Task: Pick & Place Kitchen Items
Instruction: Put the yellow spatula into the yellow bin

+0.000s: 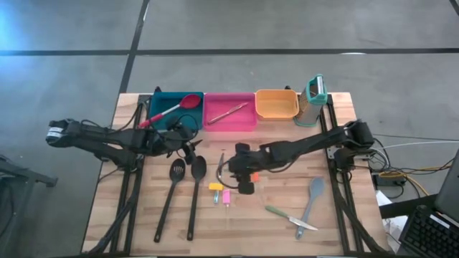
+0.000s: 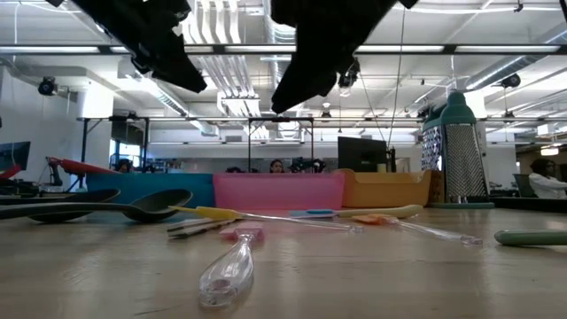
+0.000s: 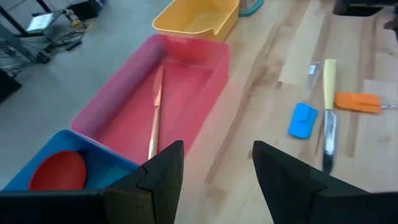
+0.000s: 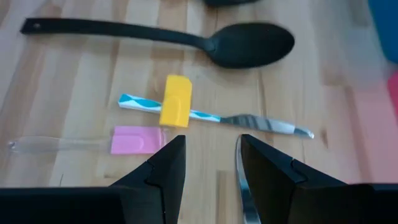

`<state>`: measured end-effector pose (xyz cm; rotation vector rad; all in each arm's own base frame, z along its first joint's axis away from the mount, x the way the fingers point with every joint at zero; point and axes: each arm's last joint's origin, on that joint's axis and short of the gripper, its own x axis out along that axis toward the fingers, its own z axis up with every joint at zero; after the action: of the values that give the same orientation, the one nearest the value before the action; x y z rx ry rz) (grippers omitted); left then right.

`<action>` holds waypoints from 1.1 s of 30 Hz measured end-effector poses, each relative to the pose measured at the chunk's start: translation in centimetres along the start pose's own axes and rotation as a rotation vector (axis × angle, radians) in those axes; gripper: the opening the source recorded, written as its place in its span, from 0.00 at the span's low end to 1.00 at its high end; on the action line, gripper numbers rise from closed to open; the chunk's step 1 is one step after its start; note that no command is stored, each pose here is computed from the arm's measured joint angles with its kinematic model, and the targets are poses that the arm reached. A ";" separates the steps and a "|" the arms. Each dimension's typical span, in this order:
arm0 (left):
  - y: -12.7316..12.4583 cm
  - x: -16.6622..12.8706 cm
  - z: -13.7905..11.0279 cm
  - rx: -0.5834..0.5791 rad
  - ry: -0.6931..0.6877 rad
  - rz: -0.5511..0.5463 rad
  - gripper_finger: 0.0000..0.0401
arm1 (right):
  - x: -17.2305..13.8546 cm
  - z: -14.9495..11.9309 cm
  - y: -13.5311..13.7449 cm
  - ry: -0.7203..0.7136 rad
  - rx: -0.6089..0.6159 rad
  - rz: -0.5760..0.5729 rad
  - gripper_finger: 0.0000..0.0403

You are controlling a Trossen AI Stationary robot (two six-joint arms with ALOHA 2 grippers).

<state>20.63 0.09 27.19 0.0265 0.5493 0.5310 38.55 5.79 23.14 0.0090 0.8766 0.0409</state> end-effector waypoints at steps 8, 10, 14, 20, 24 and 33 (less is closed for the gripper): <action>-0.1 0.8 -1.6 -0.017 0.015 0.042 0.49 | -0.7 1.3 0.1 0.169 -0.007 -0.027 0.33; -0.2 1.2 -1.9 -0.032 -0.001 0.038 0.49 | -1.6 1.0 -0.2 0.213 0.002 -0.075 0.32; -0.9 1.7 -1.7 -0.036 -0.070 -0.071 0.49 | -3.5 0.1 -0.6 0.236 0.027 -0.158 0.30; -2.9 2.3 -1.1 0.151 -0.047 -0.368 0.49 | -5.8 -1.7 -1.5 0.218 0.035 -0.269 0.28; -4.1 3.5 -1.2 0.209 0.062 -0.371 0.49 | -7.5 -2.8 -2.4 0.190 0.076 -0.309 0.26; -6.9 6.4 -0.6 0.173 0.212 -0.485 0.49 | -10.8 -5.5 -3.7 0.100 0.143 -0.344 0.28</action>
<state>28.26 -2.84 22.38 0.0008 0.7794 0.0109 27.56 1.63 27.86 -0.0101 0.9698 -0.3458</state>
